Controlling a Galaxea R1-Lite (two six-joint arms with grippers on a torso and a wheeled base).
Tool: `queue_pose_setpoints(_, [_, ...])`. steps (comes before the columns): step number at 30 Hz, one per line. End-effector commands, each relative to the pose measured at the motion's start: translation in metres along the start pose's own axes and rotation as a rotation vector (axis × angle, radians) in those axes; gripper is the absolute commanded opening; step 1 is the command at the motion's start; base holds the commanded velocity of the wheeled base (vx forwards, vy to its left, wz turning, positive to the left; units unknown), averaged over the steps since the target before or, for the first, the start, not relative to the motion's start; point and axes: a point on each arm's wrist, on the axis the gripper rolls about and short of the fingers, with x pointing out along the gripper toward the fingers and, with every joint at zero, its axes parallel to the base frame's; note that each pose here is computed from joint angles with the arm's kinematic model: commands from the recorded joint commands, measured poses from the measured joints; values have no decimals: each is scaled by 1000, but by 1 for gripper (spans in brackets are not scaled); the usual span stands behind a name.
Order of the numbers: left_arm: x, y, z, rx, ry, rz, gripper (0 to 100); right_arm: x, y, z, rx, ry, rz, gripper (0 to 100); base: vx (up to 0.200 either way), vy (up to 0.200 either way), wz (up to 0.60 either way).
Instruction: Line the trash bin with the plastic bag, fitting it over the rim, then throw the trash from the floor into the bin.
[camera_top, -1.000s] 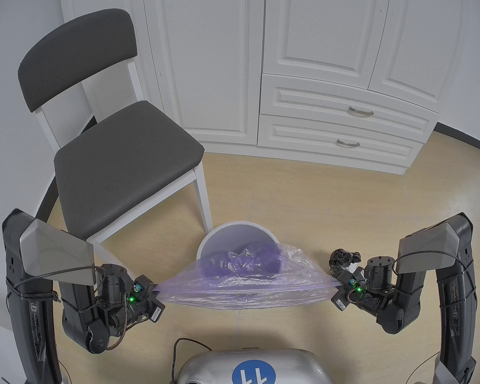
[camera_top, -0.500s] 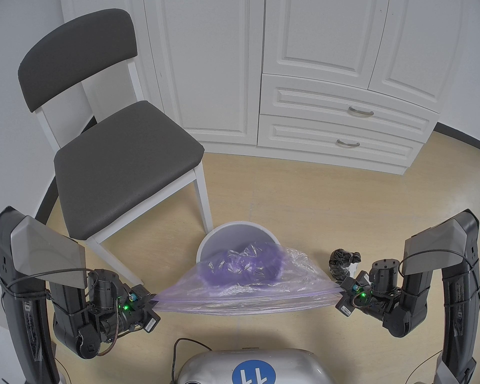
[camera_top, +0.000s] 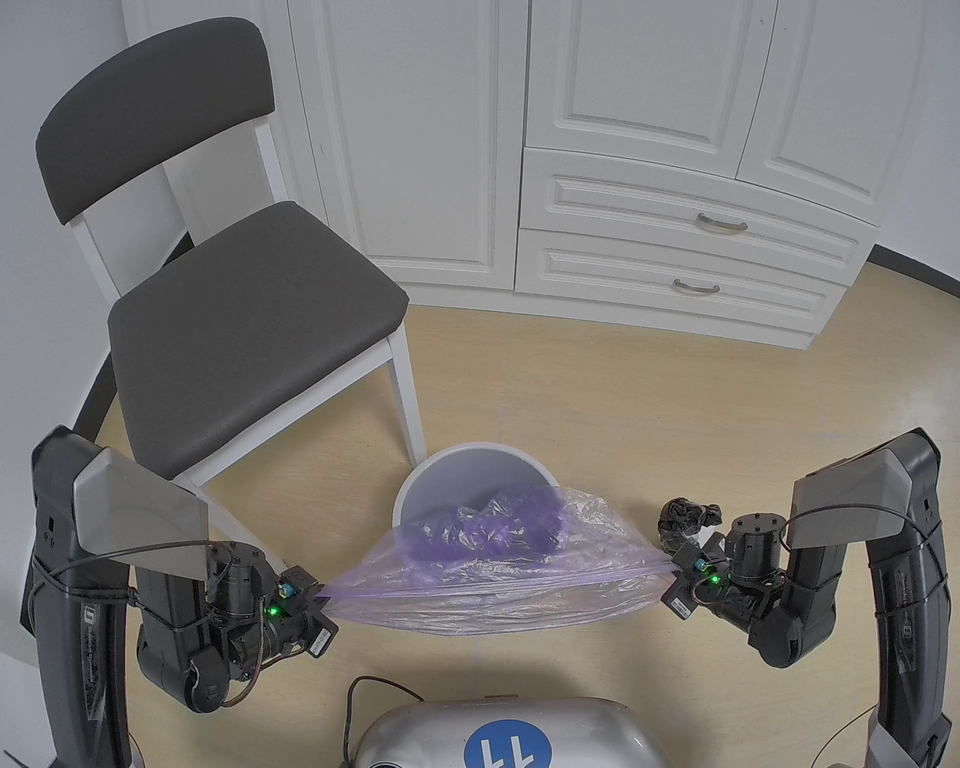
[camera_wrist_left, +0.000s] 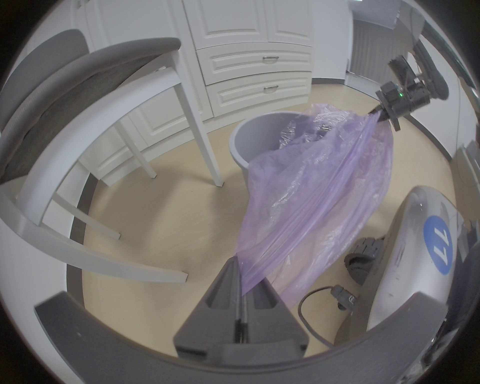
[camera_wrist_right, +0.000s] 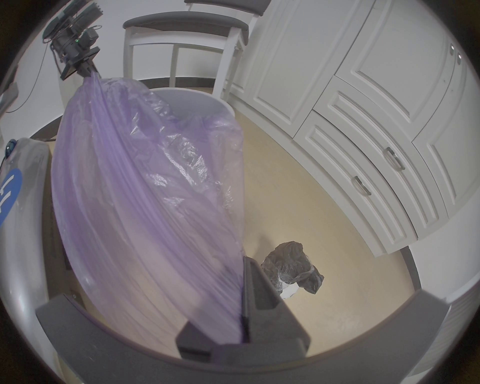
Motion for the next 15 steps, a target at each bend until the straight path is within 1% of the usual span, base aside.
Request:
queue_pose_setpoints(1, [12, -4, 2, -35, -14, 10, 0, 14, 6, 0, 31, -25, -3, 0, 0, 0, 0])
queue_pose_setpoints(3, [15, -3, 8, -71, -30, 49, 0, 21, 9, 6, 72, -61, -17, 0, 0, 0, 0])
queue_pose_setpoints(4, [15, -3, 9, -74, -30, 52, 0, 22, 9, 6, 75, -63, -20, 0, 0, 0, 0])
queue_pose_setpoints(6, [20, -3, 17, -117, -59, 84, 0, 33, 13, 16, 148, -116, -37, 0, 0, 0, 0])
queue_pose_setpoints(7, [21, -3, 17, -124, -63, 83, 0, 34, 15, 18, 163, -123, -35, 0, 0, 0, 0])
queue_pose_setpoints(9, [22, -4, 20, -136, -75, 82, 0, 39, 18, 28, 225, -158, -28, 0, 0, 0, 0])
queue_pose_setpoints(10, [22, -4, 20, -138, -75, 82, 0, 39, 20, 29, 234, -162, -24, 0, 0, 0, 0])
queue_pose_setpoints(11, [23, -4, 22, -140, -83, 84, 0, 43, 23, 38, 294, -193, -16, 0, 0, 0, 0])
queue_pose_setpoints(14, [25, -2, 23, -144, -93, 89, 0, 50, 26, 49, 394, -240, -8, 0, 0, 0, 0])
queue_pose_setpoints(15, [25, -2, 24, -145, -94, 90, 0, 52, 26, 50, 408, -245, -10, 0, 0, 0, 0])
